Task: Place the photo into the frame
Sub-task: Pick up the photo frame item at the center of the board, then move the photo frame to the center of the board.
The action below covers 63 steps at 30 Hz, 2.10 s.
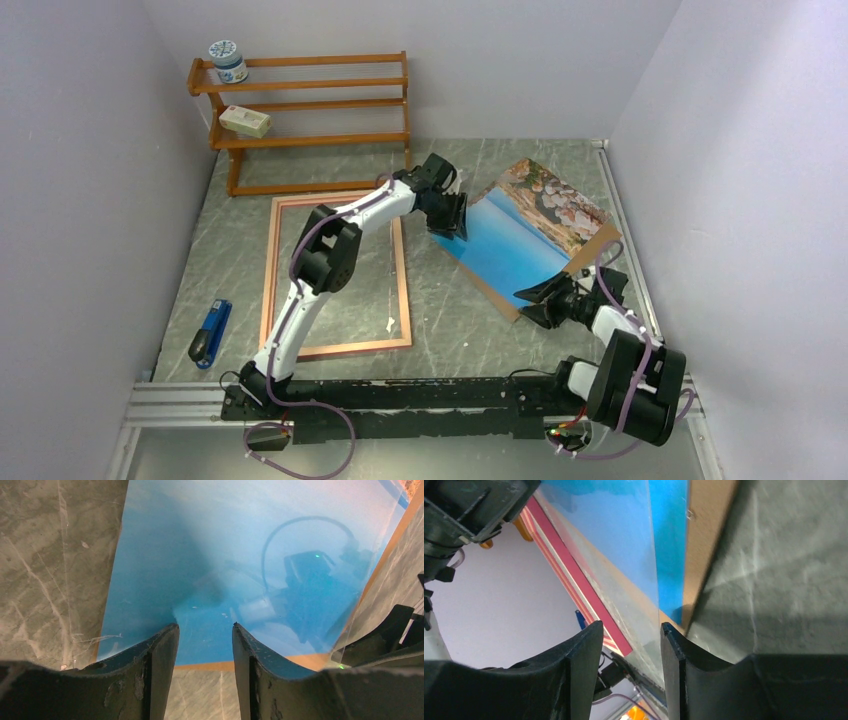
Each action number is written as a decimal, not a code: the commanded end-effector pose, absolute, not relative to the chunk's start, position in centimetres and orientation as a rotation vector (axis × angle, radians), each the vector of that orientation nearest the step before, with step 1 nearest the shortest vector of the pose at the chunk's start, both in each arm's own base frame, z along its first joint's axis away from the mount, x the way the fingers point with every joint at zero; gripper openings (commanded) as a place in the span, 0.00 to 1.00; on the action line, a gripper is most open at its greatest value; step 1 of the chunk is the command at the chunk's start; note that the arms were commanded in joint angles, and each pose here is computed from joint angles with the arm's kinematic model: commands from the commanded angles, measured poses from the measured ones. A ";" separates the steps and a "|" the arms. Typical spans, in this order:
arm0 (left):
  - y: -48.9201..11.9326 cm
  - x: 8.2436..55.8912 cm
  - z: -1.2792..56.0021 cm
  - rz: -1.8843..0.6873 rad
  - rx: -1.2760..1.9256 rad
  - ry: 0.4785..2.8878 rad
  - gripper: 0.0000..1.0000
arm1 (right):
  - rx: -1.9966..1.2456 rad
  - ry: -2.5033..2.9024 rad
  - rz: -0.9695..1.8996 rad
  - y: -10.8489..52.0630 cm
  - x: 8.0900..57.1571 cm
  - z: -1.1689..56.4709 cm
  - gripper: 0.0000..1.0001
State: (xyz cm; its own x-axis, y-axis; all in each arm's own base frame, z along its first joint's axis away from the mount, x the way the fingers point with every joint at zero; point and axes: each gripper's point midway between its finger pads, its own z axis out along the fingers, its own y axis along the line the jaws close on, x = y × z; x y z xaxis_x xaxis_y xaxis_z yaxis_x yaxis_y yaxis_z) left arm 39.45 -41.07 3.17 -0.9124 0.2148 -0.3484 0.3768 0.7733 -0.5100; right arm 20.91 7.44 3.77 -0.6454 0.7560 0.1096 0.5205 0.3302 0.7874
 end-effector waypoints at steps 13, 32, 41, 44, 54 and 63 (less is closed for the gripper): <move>-36.8 33.7 -5.0 -0.734 0.488 3.004 0.51 | 0.835 2.048 1.201 5.4 28.5 7.3 0.61; -37.8 37.4 2.0 -0.931 0.408 2.834 0.56 | 0.850 2.128 0.913 3.3 34.1 7.7 0.00; -32.8 42.4 12.2 -0.996 0.214 2.628 0.78 | 0.787 2.096 0.782 1.9 34.3 14.7 0.00; -28.5 42.6 11.0 -0.710 0.077 2.677 0.78 | 0.784 2.023 0.761 1.5 34.5 18.3 0.00; -28.4 35.9 5.4 -0.813 0.029 2.852 0.73 | 0.630 1.918 0.862 3.0 35.2 28.4 0.00; -33.0 34.6 6.7 -1.069 0.210 2.789 0.57 | 0.506 1.946 1.013 6.3 34.1 31.1 0.00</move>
State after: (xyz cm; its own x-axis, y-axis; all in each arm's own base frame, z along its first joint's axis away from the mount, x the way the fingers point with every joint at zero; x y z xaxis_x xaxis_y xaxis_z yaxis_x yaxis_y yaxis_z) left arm 34.47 -29.02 4.14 -0.9926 0.0043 -0.1210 0.0680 0.8468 -0.5276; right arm 34.88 4.54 28.94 -0.5088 0.6930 -0.5108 0.0500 0.6161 0.7861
